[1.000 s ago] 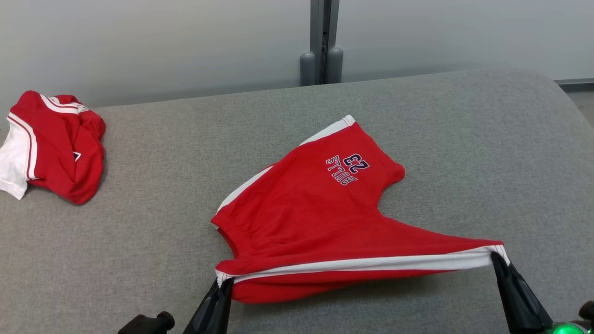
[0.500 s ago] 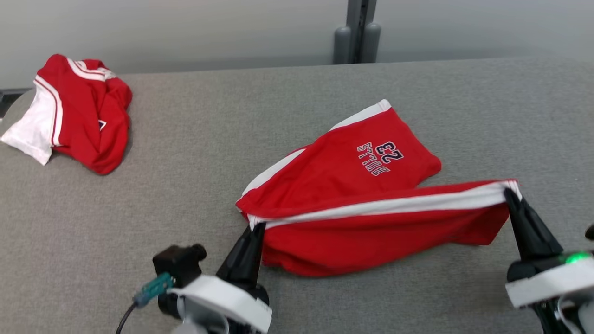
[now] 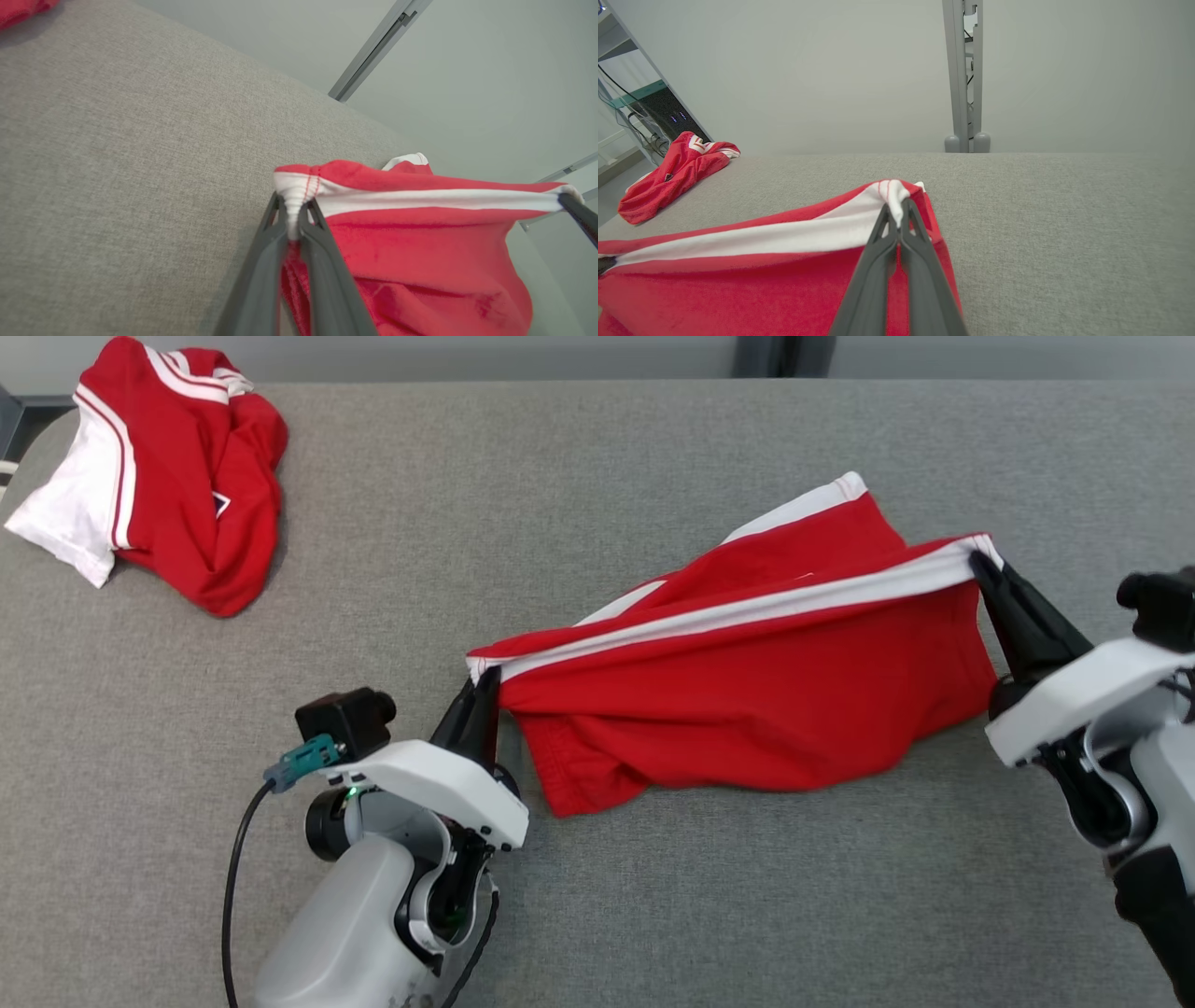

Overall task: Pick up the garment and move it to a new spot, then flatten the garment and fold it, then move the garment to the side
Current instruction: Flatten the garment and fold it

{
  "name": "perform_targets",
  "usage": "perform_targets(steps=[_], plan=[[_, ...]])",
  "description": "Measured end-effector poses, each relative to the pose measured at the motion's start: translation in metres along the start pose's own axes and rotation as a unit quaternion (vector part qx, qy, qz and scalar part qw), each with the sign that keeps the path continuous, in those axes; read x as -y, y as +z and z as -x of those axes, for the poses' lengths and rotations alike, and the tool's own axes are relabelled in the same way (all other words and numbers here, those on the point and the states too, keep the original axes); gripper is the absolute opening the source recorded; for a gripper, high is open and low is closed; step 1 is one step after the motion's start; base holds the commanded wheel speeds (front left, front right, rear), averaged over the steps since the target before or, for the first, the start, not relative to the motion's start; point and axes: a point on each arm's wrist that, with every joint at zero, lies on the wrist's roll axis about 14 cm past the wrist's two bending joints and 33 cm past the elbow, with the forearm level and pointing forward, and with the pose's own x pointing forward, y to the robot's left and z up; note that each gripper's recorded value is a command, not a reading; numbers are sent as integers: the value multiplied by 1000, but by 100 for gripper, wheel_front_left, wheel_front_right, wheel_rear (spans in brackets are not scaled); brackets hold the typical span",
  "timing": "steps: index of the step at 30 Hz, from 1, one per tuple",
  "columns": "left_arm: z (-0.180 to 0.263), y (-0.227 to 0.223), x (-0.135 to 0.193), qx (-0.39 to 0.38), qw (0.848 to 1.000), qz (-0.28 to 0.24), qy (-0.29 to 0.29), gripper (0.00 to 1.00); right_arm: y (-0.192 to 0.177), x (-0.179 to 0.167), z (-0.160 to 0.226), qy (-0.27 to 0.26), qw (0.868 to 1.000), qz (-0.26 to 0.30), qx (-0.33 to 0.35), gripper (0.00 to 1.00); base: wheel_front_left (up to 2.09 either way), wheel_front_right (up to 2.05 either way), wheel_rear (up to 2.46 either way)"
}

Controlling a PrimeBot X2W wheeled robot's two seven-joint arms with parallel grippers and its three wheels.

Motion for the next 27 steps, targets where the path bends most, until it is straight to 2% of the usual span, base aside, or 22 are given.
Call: perform_targets(steps=[9, 20, 21, 22, 24, 25, 26, 27], plan=[[-10, -7, 4, -13, 1000, 7, -3, 0, -9, -1, -48, 9, 999, 8, -39, 0, 0, 0, 0], [-13, -2, 16, -2, 1000, 10, -20, 0, -25, -8, -88, 18, 996, 29, -80, 0, 0, 0, 0], [-13, 0, 18, 3, 1000, 7, -23, 37, -26, -9, -91, 19, 996, 31, -83, 0, 0, 0, 0], [-13, 1, 19, 6, 1000, 6, -25, 100, -27, -8, -93, 18, 996, 33, -85, 0, 0, 0, 0], [-12, 3, 21, 11, 999, 9, -29, 100, -29, -7, -97, 15, 995, 36, -87, 14, 0, 0, 0], [-12, 4, 22, 15, 999, 8, -31, 100, -29, -6, -98, 14, 995, 37, -87, 31, 0, 0, 0], [-11, 7, 23, 21, 999, 6, -32, 100, -29, -6, -100, 12, 995, 38, -86, 41, 0, 0, 0], [-11, 9, 24, 26, 999, 3, -33, 100, -30, -7, -101, 12, 995, 38, -87, 45, 0, 0, 0]])
